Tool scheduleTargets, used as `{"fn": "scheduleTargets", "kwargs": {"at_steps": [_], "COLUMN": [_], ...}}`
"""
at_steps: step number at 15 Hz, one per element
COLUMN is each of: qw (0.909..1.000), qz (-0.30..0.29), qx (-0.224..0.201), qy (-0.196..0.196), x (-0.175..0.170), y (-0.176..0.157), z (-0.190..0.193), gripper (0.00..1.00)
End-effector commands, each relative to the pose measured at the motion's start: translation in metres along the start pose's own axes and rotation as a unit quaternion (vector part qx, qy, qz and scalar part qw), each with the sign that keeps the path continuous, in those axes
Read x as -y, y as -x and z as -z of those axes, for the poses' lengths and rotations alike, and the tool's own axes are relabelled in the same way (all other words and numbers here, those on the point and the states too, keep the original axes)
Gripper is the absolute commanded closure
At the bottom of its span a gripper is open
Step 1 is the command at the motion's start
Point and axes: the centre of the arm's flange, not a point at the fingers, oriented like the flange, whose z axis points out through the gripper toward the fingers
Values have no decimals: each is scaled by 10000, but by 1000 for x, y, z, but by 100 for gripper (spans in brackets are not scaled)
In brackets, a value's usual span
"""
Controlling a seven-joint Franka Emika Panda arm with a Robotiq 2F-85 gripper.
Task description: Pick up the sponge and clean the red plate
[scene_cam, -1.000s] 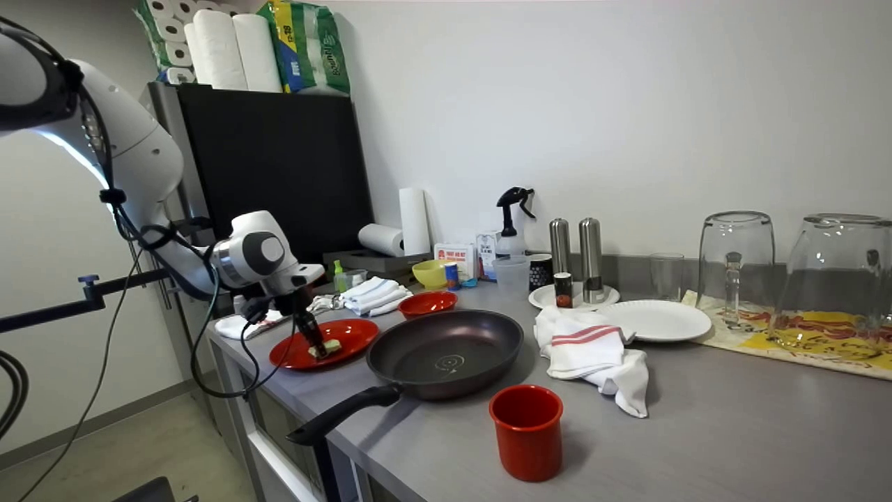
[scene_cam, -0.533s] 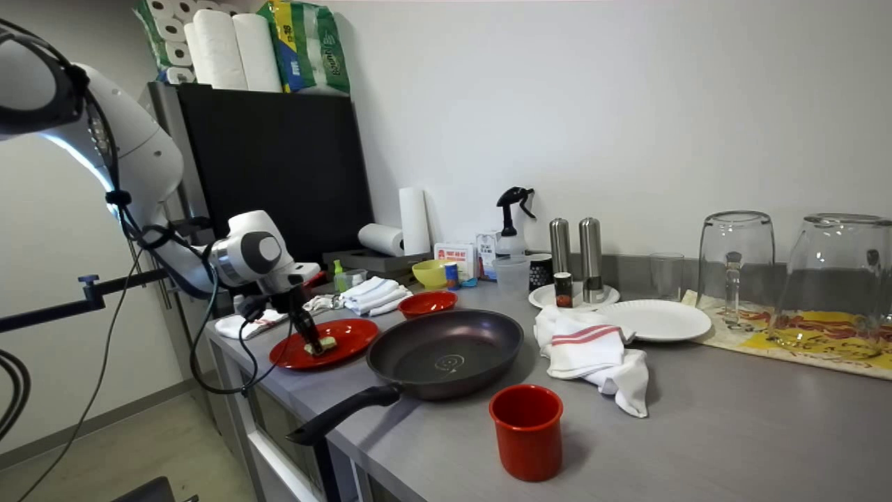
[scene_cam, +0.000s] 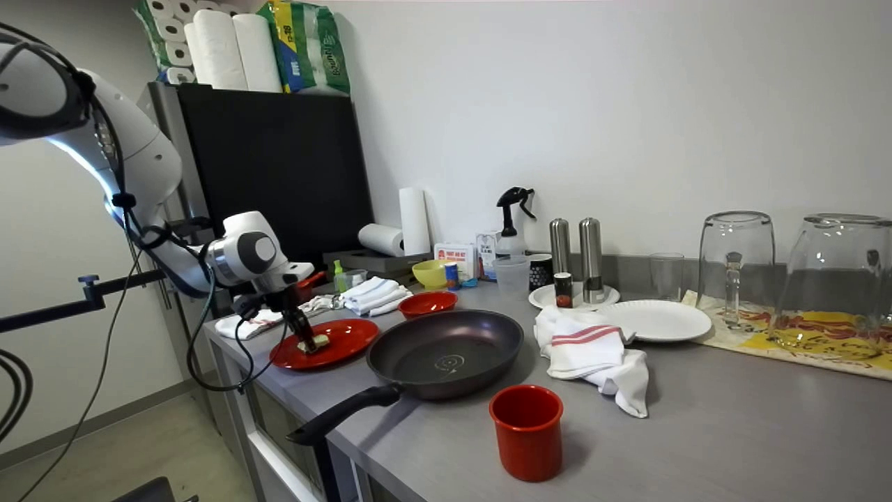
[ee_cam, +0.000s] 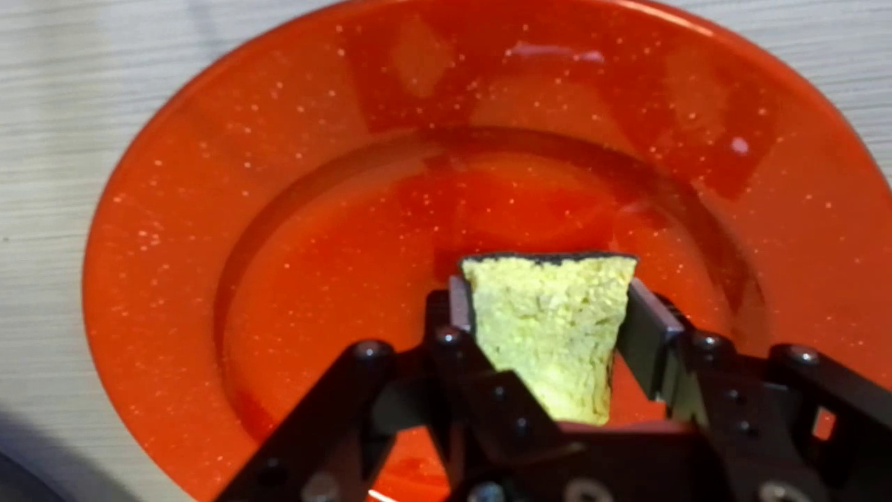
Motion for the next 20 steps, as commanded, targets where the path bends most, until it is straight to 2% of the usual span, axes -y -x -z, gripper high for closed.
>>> {"fn": "scheduleTargets", "kwargs": {"at_steps": [1, 12, 20], "qw": [9999, 9990, 9988], "qz": [47, -161, -352], "qx": [120, 404, 321], "qy": [43, 54, 90], "x": [3, -12, -26], "y": [-6, 2, 16], "z": [0, 10, 6], "gripper": [73, 73, 73]}}
